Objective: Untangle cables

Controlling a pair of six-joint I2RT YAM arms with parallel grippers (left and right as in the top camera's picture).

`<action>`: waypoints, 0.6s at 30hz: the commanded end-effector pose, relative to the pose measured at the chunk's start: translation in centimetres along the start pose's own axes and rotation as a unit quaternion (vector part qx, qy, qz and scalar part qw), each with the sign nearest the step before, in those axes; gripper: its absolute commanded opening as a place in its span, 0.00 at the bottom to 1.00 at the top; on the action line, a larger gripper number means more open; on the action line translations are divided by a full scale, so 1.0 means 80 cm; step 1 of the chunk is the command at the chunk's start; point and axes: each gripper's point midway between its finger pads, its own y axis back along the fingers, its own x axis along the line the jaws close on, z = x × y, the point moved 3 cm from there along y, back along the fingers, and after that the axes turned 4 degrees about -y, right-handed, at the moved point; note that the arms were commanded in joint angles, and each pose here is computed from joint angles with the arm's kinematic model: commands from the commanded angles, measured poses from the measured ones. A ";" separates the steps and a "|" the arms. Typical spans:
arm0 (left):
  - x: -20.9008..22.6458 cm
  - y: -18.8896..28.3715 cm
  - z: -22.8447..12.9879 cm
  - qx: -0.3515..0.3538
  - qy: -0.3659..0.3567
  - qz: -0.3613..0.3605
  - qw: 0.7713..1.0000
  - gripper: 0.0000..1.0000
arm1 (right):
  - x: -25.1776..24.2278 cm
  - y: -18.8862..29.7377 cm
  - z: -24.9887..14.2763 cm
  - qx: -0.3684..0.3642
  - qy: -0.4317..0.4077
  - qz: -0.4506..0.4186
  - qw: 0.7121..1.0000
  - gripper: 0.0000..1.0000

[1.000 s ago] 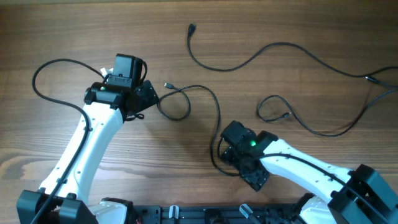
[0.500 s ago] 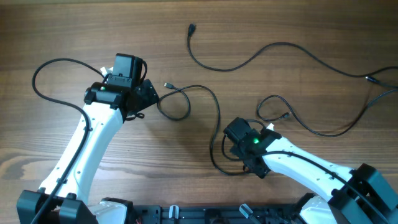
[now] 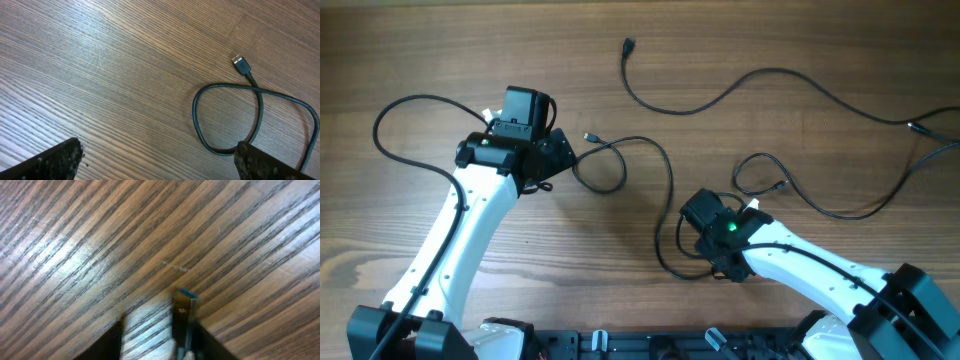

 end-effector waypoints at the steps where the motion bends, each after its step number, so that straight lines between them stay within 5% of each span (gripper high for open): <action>1: 0.002 -0.004 -0.006 0.013 -0.010 0.003 1.000 1.00 | -0.008 -0.013 -0.007 0.018 -0.003 -0.011 1.000 0.31; 11: -0.013 -0.008 -0.022 0.044 -0.133 -0.048 0.989 1.00 | 0.009 -0.014 0.031 -0.036 -0.041 0.022 0.998 0.22; 18: -0.016 -0.028 -0.047 0.064 -0.150 -0.068 0.984 1.00 | 0.016 -0.016 0.060 -0.037 -0.086 0.044 0.995 0.18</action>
